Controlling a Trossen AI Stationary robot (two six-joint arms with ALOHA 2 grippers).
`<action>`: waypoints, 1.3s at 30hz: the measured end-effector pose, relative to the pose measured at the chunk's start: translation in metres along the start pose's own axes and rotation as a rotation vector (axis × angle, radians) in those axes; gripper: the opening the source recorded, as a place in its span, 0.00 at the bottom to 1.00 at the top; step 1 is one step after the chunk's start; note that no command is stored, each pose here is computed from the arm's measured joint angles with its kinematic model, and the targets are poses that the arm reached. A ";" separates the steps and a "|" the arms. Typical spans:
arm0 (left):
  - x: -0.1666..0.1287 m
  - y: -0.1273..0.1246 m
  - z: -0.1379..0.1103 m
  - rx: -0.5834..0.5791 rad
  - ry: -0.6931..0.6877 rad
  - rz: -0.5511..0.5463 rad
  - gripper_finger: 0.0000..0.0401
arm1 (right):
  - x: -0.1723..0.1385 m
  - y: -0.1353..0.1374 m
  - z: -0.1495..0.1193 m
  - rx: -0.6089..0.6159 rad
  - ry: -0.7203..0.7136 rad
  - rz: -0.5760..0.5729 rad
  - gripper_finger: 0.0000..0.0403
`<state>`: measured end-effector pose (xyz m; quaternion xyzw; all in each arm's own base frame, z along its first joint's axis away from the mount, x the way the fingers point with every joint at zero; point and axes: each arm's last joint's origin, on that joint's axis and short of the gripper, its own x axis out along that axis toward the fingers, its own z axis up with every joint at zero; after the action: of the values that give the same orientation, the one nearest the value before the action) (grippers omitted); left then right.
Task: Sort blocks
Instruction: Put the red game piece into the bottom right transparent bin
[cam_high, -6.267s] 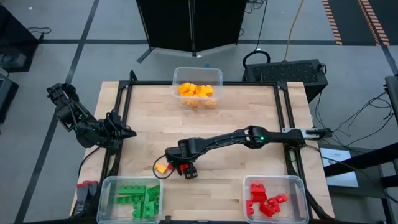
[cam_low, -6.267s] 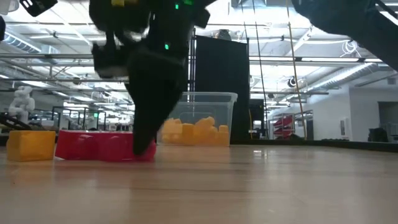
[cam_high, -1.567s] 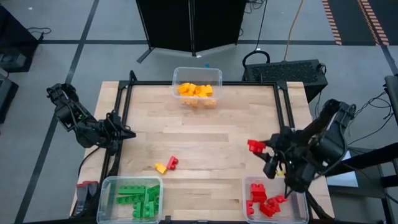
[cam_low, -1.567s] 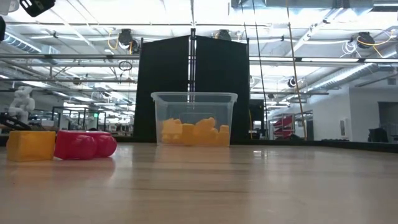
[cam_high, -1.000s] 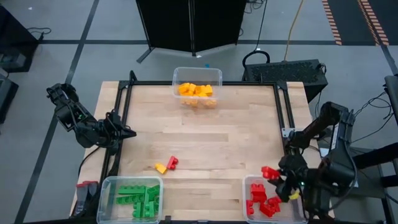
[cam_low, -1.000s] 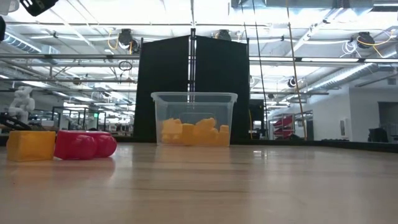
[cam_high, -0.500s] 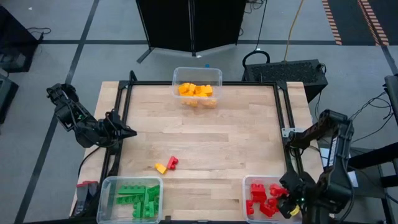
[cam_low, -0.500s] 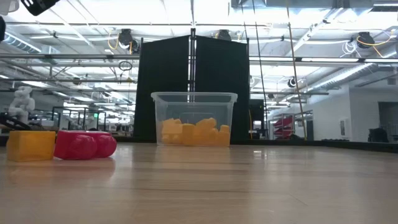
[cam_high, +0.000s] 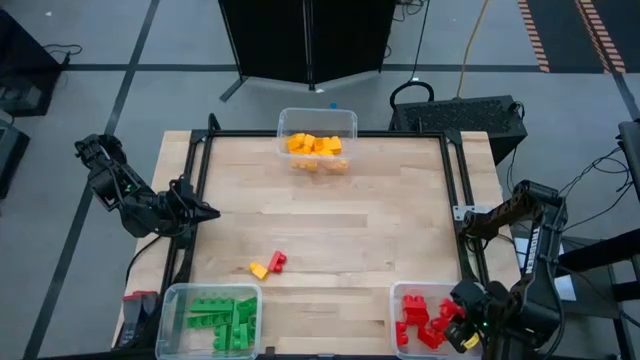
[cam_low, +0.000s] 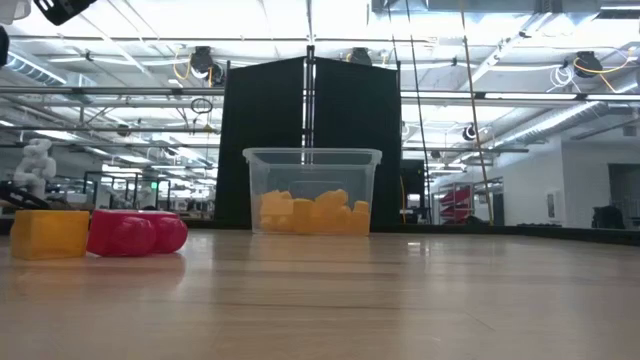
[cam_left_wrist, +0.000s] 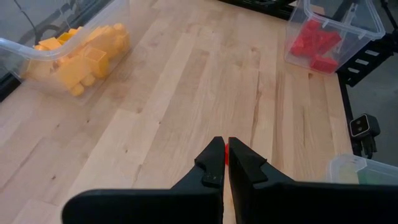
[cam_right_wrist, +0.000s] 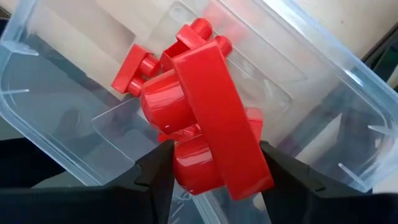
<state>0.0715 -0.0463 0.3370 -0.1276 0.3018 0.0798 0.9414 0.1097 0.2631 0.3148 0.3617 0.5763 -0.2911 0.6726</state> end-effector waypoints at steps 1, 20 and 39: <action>0.000 0.000 0.000 0.000 0.000 0.000 0.01 | 0.000 0.000 0.000 0.004 0.006 -0.005 0.44; 0.000 0.000 0.000 0.007 0.001 0.000 0.01 | 0.001 0.004 0.007 0.014 0.033 -0.029 0.48; 0.000 0.000 0.000 0.006 0.000 0.000 0.01 | 0.041 0.032 0.014 -0.028 -0.010 -0.141 0.51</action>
<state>0.0715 -0.0463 0.3370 -0.1248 0.3023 0.0789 0.9417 0.1504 0.2710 0.2803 0.3094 0.6009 -0.3314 0.6583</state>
